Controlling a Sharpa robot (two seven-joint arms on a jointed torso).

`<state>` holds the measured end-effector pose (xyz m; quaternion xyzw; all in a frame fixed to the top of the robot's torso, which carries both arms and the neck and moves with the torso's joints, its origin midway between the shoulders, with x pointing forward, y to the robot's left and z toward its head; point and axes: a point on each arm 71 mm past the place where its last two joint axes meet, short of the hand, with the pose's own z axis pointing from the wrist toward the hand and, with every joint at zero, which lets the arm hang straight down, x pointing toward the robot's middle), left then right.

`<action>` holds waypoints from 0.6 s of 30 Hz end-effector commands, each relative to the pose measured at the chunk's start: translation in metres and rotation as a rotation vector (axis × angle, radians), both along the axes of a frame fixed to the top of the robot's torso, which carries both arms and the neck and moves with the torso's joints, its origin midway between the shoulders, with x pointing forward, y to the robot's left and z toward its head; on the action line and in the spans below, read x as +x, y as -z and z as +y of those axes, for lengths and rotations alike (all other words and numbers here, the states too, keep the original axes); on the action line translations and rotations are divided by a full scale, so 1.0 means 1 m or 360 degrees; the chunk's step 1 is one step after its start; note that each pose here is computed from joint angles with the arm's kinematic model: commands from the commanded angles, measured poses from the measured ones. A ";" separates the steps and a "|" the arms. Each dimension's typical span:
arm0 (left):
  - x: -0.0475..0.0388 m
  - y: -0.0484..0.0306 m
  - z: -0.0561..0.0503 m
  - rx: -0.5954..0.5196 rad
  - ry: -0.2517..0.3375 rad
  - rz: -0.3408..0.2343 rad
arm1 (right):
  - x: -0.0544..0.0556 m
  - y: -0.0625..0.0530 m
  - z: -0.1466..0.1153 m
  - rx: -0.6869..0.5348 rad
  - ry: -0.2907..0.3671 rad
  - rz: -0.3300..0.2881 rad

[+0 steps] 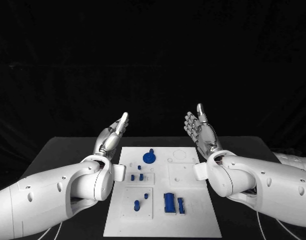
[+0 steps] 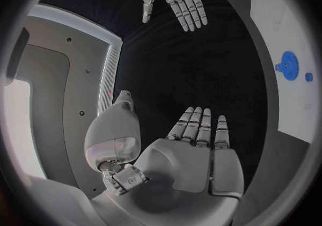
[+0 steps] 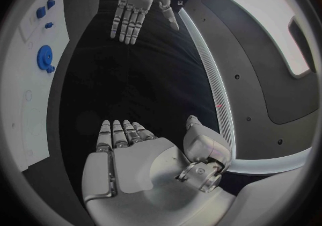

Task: Assemble the parts on the task board

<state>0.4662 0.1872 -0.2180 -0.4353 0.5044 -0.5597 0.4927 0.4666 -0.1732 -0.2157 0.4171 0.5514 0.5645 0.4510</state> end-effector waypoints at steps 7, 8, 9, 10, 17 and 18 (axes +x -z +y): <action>-0.0044 0.0062 0.005 -0.0018 -0.0189 0.0182 | -0.005 0.008 -0.019 0.0048 0.0367 0.0079; -0.0044 0.0062 0.005 -0.0018 -0.0189 0.0182 | -0.005 0.008 -0.019 0.0048 0.0367 0.0079; -0.0044 0.0062 0.005 -0.0018 -0.0189 0.0182 | -0.005 0.008 -0.019 0.0048 0.0367 0.0079; -0.0044 0.0062 0.005 -0.0018 -0.0189 0.0182 | -0.005 0.008 -0.019 0.0048 0.0367 0.0079; -0.0044 0.0062 0.005 -0.0018 -0.0189 0.0182 | -0.005 0.008 -0.019 0.0048 0.0367 0.0079; -0.0044 0.0062 0.005 -0.0018 -0.0189 0.0182 | -0.005 0.008 -0.019 0.0048 0.0367 0.0079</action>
